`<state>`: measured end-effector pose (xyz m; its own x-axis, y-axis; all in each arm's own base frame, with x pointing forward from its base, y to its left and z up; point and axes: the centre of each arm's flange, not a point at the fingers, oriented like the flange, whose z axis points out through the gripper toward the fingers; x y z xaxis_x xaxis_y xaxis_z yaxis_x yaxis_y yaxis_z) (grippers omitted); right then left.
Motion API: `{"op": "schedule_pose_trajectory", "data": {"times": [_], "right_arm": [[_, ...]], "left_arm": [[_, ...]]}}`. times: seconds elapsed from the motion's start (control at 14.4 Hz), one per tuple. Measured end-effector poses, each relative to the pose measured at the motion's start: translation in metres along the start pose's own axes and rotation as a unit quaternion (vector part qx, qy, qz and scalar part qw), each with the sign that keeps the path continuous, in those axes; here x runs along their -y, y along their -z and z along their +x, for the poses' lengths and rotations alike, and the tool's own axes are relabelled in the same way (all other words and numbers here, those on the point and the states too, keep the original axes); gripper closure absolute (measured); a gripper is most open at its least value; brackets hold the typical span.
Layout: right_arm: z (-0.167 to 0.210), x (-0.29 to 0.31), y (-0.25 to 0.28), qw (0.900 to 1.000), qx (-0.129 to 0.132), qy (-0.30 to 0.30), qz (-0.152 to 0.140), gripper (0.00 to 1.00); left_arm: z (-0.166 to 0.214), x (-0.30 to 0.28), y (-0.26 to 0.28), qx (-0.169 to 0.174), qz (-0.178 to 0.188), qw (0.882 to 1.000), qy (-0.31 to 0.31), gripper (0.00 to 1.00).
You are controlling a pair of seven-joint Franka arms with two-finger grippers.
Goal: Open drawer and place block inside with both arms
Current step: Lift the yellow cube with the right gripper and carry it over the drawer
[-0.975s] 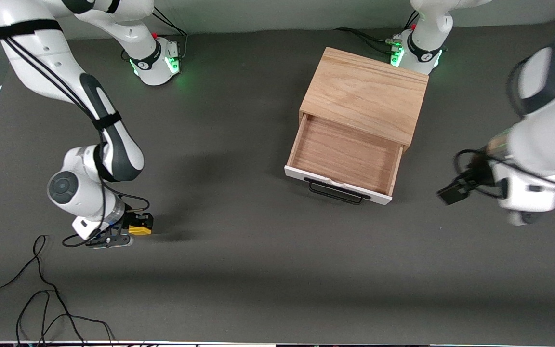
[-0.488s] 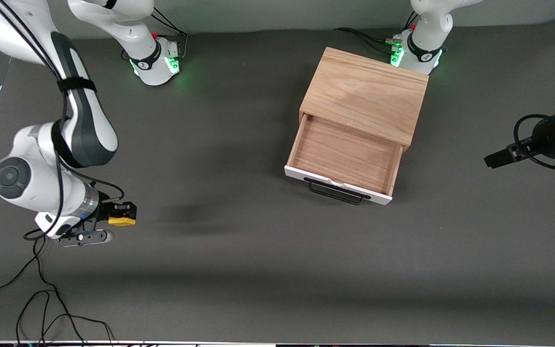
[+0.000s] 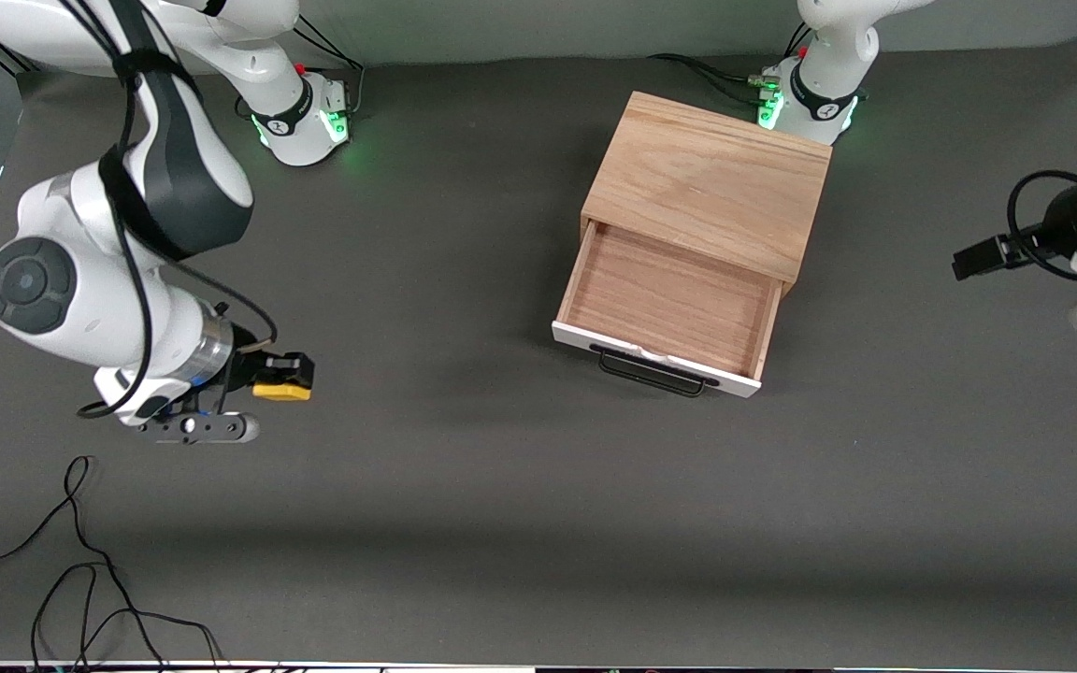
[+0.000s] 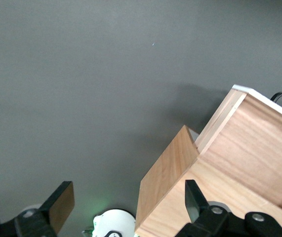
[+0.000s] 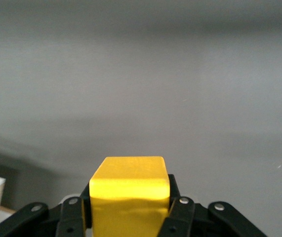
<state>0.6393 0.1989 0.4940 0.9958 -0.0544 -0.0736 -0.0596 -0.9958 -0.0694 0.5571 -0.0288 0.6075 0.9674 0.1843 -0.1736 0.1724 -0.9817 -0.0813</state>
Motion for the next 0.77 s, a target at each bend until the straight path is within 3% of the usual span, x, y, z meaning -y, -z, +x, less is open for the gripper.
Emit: {"op": "schedule_pose_trajectory", "data": {"times": [0.14, 0.42, 0.77], "right_arm": [[-0.013, 0.03, 0.008, 1.0, 0.001, -0.01, 0.01, 0.45], [-0.05, 0.1, 0.013, 0.999, 0.008, -0.041, 0.03, 0.45], [-0.109, 0.217, 0.015, 0.995, -0.031, -0.049, 0.077, 0.45]], "left_arm": [[-0.005, 0.014, 0.0, -0.007, 0.003, 0.999, -0.042, 0.0], [-0.002, 0.036, -0.008, -0.035, 0.003, 0.997, -0.065, 0.0], [-0.007, 0.028, -0.011, -0.053, -0.005, 0.996, -0.071, 0.0]]}}
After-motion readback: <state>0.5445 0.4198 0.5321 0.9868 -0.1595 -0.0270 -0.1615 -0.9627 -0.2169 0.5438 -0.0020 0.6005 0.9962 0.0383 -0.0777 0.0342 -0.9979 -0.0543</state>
